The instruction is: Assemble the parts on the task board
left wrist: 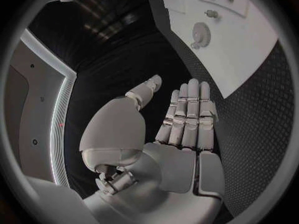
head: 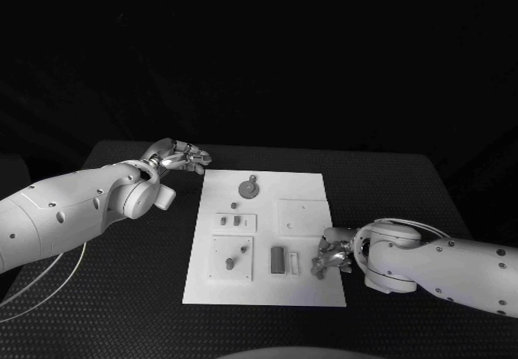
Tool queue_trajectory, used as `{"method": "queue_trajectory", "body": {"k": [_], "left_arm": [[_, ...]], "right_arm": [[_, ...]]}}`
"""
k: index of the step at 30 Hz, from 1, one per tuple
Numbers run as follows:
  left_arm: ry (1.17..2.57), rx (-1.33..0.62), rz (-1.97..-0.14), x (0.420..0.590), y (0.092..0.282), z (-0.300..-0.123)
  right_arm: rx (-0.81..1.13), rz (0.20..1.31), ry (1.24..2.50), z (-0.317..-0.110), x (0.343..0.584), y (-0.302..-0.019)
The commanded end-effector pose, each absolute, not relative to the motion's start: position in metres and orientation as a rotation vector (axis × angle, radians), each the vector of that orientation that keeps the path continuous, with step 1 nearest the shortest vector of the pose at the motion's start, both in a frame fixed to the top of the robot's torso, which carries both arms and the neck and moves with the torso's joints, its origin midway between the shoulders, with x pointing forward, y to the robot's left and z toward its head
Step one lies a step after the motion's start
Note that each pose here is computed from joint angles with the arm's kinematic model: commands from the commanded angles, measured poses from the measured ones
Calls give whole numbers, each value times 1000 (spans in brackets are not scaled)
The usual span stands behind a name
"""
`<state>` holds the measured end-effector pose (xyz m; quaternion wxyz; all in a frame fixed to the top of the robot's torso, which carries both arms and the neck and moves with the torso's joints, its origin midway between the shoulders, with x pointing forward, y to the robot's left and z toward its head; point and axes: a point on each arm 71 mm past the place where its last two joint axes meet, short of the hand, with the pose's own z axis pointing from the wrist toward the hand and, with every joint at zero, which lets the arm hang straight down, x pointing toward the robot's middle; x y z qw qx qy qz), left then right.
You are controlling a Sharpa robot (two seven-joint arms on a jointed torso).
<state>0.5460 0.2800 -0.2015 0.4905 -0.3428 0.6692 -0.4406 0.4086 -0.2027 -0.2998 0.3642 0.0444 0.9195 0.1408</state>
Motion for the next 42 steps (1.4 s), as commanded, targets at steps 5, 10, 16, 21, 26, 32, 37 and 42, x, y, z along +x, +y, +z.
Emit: {"method": "queue_trajectory", "body": {"k": [5,10,16,21,26,32,37,42], "left_arm": [[1629,-829,-1086,546,278,-201],[1628,-829,-1086,546,278,-201],[1629,-830,-1085,546,278,-201],[1630,-830,-1085,546,278,-201],[1629,-830,-1084,546,279,-200],[1629,-830,-1084,546,279,-200],[1630,-831,-1084,546,279,-201],[1631,-831,-1084,546,279,-201]], "right_arm": [[296,440,2408,-298,406,-203],[357,468,2391,-290,410,-203],[348,463,2396,-287,413,-200],[226,425,2409,-288,414,-194],[147,402,2370,-286,415,-192],[59,381,2262,-280,419,-194],[13,377,2229,-278,420,-195],[-62,387,2221,-276,416,-193]]}}
